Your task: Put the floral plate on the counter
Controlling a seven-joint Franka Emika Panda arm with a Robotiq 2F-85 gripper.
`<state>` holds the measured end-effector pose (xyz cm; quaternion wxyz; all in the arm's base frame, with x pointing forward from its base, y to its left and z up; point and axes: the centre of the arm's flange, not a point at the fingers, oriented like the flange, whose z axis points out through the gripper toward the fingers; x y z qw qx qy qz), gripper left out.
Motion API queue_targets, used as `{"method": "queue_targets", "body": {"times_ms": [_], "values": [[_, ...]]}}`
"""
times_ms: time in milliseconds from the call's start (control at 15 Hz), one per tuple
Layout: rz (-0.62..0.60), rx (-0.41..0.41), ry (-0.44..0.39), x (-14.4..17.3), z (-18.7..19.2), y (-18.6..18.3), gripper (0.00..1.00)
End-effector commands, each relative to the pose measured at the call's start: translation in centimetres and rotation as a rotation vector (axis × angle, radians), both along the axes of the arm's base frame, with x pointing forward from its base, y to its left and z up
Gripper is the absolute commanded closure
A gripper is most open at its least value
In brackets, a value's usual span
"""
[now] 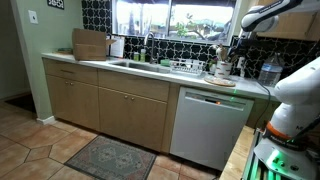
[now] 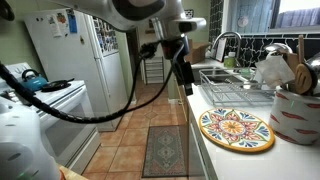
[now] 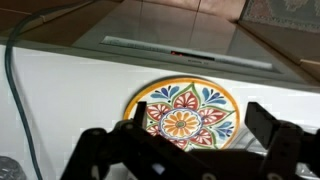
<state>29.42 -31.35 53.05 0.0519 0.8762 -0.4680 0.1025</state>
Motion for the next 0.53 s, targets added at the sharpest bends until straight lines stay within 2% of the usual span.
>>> {"method": "queue_targets", "body": {"times_ms": [0,200,267,467], "values": [[0.198,-0.037,0.030,-2.8,3.7,5.6,0.00],[0.365,-0.061,0.051,-3.3,4.9,7.7,0.00],[0.272,-0.057,0.031,-1.9,5.2,6.4,0.00],[0.339,-0.066,0.032,-2.5,5.6,7.3,0.00]]}}
